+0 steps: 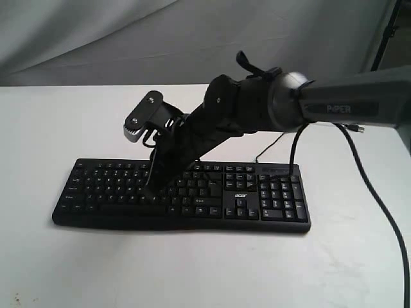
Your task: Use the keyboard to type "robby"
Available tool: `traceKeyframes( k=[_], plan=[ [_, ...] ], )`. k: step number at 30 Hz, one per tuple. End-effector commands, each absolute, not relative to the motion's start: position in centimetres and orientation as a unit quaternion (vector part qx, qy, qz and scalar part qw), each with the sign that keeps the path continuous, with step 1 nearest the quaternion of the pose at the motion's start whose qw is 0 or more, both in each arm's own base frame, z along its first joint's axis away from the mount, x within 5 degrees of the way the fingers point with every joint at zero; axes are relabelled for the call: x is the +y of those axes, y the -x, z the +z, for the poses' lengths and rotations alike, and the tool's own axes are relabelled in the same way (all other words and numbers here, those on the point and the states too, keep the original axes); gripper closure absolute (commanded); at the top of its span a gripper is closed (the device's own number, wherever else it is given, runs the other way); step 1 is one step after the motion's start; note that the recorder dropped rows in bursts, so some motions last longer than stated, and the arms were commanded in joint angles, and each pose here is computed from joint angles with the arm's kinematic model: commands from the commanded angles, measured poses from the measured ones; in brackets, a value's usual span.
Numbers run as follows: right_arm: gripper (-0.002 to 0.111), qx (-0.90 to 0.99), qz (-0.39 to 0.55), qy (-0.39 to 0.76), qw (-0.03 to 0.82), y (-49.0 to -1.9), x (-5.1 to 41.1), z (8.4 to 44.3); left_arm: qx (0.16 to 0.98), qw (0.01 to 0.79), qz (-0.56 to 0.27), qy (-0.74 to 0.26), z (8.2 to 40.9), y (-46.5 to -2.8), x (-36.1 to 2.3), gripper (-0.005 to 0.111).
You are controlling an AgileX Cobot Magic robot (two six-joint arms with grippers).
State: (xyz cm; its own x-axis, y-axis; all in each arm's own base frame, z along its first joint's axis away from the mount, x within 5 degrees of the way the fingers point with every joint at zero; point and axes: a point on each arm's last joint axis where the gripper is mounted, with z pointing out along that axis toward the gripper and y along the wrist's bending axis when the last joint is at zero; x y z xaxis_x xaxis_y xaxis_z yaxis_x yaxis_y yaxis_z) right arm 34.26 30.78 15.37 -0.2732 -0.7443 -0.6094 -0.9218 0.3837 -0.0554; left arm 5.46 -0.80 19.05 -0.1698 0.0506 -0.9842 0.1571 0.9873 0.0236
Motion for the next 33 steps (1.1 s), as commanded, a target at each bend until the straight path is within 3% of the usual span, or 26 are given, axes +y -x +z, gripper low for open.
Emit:
traceKeyframes(
  k=[1, 33],
  plan=[
    [0.108, 0.767, 0.166, 0.548, 0.29, -33.1, 32.1, 15.7, 0.762, 0.642, -0.043, -0.071, 19.0, -5.5, -0.8, 0.107],
    [0.108, 0.757, 0.193, 0.562, 0.272, -32.4, 35.0, 13.6, 0.762, 0.642, -0.043, -0.071, 19.0, -5.5, -0.8, 0.107]
  ],
)
